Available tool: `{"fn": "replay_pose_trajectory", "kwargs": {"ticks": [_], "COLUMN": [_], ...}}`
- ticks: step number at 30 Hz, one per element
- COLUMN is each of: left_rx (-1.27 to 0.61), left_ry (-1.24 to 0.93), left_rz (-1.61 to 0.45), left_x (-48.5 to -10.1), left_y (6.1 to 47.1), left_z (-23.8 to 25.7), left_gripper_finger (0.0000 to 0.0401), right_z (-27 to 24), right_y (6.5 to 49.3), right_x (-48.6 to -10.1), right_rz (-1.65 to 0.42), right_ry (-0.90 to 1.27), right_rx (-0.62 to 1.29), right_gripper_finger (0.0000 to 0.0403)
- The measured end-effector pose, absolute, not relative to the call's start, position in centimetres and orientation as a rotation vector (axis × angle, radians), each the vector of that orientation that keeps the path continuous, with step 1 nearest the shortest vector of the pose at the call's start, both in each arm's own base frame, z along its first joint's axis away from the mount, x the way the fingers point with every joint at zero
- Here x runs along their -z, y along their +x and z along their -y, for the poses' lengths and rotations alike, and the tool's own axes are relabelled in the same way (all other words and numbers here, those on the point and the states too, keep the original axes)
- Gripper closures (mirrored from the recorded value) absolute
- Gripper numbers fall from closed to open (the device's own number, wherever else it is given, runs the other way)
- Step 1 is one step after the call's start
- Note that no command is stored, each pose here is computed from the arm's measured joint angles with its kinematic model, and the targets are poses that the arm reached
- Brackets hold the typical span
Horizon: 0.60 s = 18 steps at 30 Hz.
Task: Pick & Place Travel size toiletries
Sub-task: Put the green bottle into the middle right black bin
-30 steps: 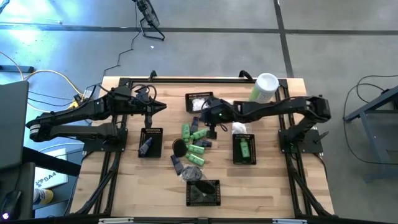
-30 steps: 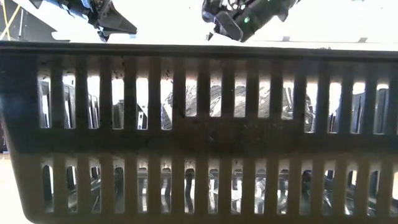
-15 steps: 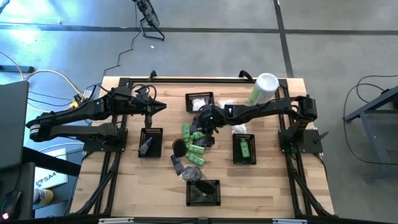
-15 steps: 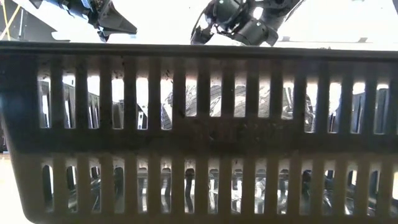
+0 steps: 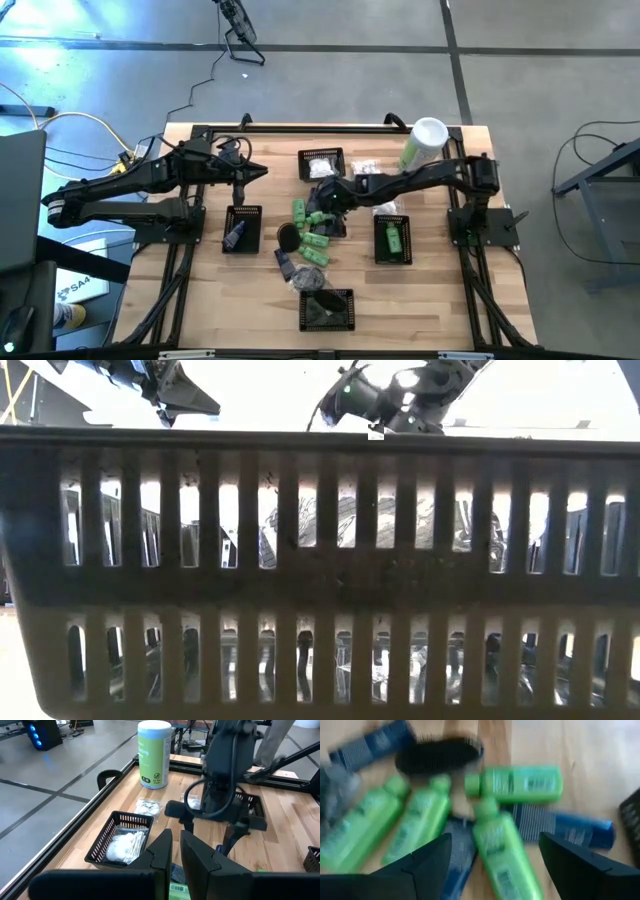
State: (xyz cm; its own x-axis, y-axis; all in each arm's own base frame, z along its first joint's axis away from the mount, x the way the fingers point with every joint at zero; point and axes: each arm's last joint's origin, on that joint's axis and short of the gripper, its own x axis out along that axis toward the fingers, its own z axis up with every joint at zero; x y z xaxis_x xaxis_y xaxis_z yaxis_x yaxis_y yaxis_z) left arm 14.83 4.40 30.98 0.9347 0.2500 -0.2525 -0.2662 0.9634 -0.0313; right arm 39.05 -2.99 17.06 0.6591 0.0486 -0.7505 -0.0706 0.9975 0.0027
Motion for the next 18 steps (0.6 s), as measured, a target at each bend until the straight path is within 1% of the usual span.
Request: {"fn": "replay_pose_trajectory", "kwargs": {"ticks": [4, 8, 18], "left_rx": [-0.264, -0.261, -0.262], "left_ry": [-0.066, -0.070, -0.077], "left_rz": [-0.250, -0.256, -0.279], "left_x": [-31.0, -30.9, -30.7], "left_y": [14.8, 14.8, 14.8], "left_z": [-4.4, -4.4, -4.4], "left_gripper_finger": [0.0368, 0.0368, 0.0368], "right_z": [3.1, 3.3, 4.0], "right_y": [39.4, 39.7, 39.9], "right_x": [-15.1, -13.6, -13.1], "right_rz": [-0.892, -0.919, -0.914], "right_ry": [-0.037, -0.064, -0.031], "right_rx": [-0.066, -0.025, -0.049], "right_gripper_finger": [0.0120, 0.0132, 0.0151]}}
